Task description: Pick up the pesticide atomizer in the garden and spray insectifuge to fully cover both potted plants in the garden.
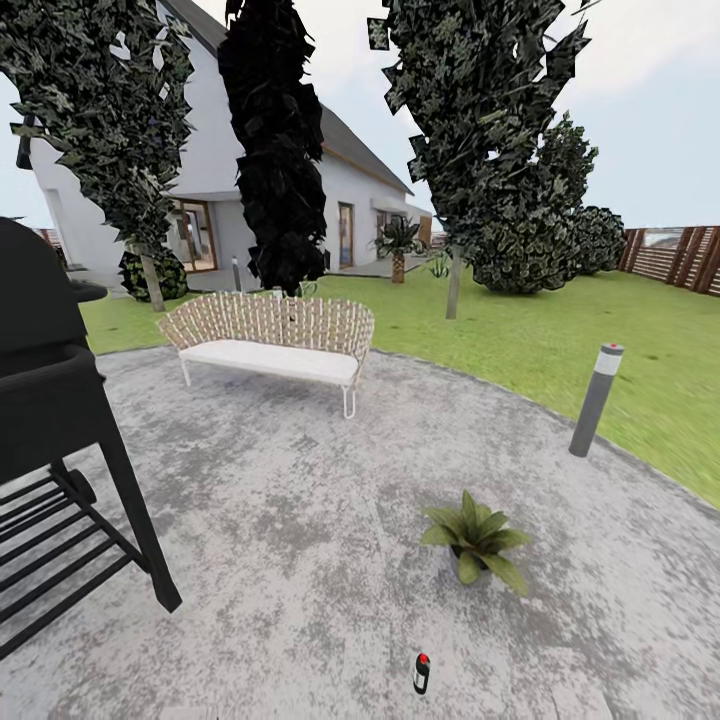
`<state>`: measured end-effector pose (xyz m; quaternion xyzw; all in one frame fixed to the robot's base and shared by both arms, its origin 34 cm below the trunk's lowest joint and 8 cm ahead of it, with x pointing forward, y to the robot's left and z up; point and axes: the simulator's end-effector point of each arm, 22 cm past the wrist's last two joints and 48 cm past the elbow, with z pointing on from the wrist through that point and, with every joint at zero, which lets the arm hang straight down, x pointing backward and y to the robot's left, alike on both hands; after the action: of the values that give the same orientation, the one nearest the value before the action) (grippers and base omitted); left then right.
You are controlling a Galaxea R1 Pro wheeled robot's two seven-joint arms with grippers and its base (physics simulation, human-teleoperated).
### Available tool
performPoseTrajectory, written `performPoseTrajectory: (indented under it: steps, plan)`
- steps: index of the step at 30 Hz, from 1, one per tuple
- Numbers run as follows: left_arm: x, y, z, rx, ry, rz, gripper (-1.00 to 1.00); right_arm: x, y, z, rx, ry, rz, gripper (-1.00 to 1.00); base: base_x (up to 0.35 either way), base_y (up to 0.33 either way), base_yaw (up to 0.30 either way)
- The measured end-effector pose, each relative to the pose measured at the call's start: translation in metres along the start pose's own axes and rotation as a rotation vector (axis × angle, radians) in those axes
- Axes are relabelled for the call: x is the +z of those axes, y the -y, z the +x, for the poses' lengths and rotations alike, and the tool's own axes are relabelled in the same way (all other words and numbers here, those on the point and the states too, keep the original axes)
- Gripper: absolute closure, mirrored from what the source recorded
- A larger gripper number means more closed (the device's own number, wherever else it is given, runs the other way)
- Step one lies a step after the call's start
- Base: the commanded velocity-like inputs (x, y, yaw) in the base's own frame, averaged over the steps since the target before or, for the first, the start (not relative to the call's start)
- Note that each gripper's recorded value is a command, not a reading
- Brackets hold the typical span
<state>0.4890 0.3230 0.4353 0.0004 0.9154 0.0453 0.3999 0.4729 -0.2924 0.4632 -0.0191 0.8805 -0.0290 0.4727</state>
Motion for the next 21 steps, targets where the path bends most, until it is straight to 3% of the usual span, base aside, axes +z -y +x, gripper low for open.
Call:
performPoseTrajectory:
  steps: [21]
  plan:
    - [0.024, 0.004, 0.037, -0.002, -0.001, 0.001, -1.0, 0.018, -0.002, 0.038, 0.01, 0.004, 0.008, -1.0, 0.0, 0.0, 0.0]
